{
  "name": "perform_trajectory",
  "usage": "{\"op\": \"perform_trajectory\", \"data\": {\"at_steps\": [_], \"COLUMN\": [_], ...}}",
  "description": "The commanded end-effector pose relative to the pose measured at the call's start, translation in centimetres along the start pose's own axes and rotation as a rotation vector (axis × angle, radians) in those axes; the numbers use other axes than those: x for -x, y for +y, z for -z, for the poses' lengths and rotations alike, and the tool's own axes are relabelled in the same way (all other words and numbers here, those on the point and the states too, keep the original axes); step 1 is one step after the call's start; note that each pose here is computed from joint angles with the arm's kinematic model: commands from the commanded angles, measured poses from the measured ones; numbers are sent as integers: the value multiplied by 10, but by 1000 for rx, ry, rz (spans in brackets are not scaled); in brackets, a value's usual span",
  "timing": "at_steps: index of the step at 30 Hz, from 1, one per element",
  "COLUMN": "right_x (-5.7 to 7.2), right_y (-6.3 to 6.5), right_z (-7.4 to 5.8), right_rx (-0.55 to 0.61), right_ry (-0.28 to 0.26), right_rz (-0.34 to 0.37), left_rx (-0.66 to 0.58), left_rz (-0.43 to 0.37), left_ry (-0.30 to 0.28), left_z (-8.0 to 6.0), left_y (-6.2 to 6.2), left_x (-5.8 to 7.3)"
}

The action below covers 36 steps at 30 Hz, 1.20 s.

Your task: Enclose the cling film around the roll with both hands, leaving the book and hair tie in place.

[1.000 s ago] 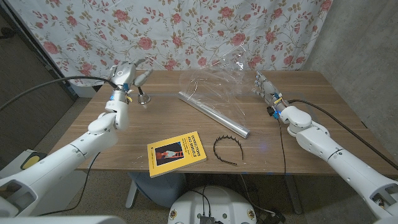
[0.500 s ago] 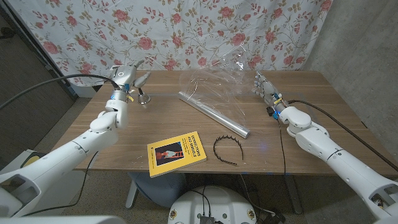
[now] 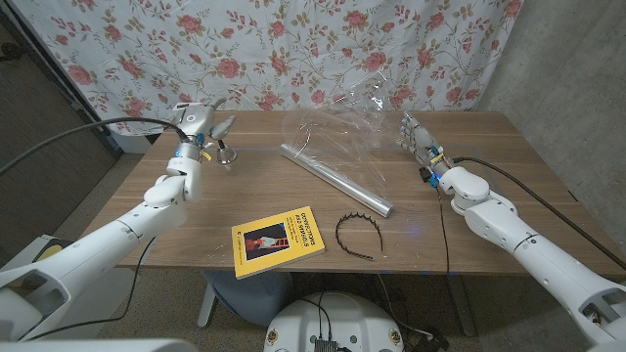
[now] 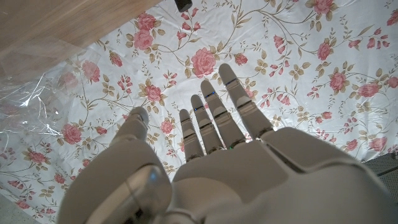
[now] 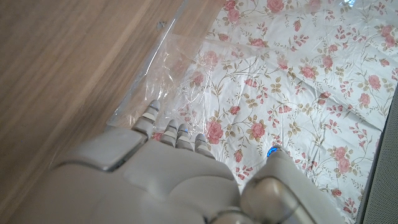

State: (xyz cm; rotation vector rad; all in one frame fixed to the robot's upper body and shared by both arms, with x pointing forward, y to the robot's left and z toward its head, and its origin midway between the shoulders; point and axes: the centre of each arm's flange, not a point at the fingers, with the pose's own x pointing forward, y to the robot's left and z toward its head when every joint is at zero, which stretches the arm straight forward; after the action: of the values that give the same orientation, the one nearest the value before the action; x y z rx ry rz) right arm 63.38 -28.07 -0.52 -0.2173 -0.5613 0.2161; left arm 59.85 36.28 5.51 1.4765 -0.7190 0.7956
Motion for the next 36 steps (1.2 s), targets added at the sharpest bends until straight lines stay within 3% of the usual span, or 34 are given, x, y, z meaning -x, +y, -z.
{"op": "perform_trajectory", "data": {"at_steps": [1, 12, 29, 36], "right_x": [-3, -6, -9, -11], "right_y": [2, 1, 1, 1], "right_z": [2, 1, -1, -3], "right_rx": [-2, 1, 3, 8], "right_ry": [11, 15, 22, 22], "right_rz": [-9, -10, -14, -18], "left_rx": [-16, -53, -89, -94], "left_rz": [14, 104, 145, 206], "left_ry": [28, 35, 65, 76], "left_z": [2, 3, 6, 6], "left_y": [-4, -6, -15, -21], "left_x": [-1, -10, -13, -16]}}
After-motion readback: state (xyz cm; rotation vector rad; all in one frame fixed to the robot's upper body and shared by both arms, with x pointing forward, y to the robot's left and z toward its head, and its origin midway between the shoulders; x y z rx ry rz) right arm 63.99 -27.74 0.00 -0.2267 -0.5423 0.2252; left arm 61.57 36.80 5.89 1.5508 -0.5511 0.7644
